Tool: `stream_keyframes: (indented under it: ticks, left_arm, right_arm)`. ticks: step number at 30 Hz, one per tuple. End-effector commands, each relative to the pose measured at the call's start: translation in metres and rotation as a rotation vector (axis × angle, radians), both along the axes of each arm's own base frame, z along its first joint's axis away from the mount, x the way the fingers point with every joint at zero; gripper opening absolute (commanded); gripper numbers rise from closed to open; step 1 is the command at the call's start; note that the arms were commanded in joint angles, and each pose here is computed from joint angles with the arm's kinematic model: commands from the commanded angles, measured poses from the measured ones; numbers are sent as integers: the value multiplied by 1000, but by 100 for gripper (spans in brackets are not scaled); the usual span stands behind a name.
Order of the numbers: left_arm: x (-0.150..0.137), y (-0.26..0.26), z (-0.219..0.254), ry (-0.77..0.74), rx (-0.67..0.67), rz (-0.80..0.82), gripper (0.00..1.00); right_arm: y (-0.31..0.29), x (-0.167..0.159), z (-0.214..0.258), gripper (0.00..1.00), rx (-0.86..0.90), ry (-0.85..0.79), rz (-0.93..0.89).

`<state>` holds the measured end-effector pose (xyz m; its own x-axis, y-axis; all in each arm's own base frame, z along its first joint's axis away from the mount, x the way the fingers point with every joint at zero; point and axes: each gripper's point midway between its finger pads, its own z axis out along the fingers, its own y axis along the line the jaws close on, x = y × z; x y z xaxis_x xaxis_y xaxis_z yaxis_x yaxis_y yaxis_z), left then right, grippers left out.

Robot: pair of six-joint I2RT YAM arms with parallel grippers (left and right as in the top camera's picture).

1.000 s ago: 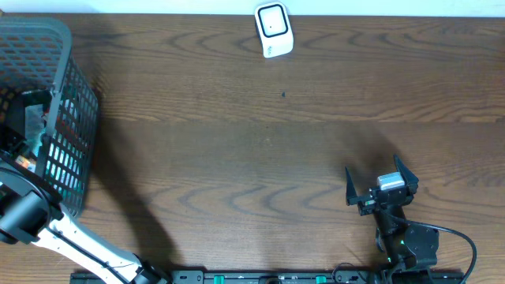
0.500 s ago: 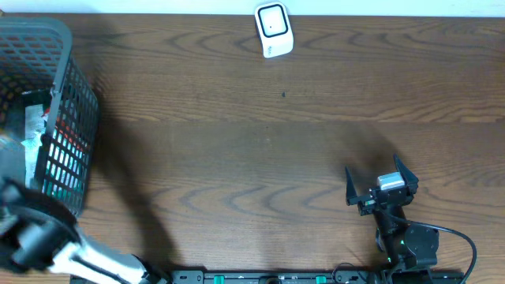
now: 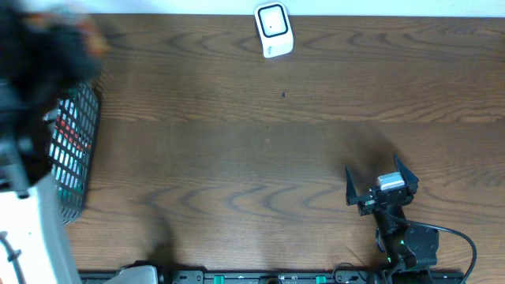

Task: Scan the item barcode
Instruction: 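Carry the orange boxes with the left gripper to the scanner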

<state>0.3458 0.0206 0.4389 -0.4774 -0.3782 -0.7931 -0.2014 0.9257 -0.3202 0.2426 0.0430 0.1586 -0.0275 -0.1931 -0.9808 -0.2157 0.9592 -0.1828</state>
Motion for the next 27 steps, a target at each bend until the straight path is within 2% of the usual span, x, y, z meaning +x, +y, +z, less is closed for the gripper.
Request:
stream_keyframes:
  ticks: [1,5,12,13,20,27]
  left_arm:
    - [14,-72,-45,150,29,-127,35]
    - [21,-172,-116,356,80,-307,35]
    - [24,-274,-223,587,126,-419,36]
    - [21,-296,-254,641,130,-415,36]
    - [7,-344,-317,732,142,-411,36]
    - [-12,-374,-357,788,154,-421,35]
  right_arm:
    - [1,0,0,99,4,1,5]
    - [1,0,0,99,3,1,5]
    - [1,0,0,99,3,1,5]
    - [1,0,0,99,3,1,5]
    - [1,0,0,99,3,1,5]
    - [1,0,0,99,3,1,5]
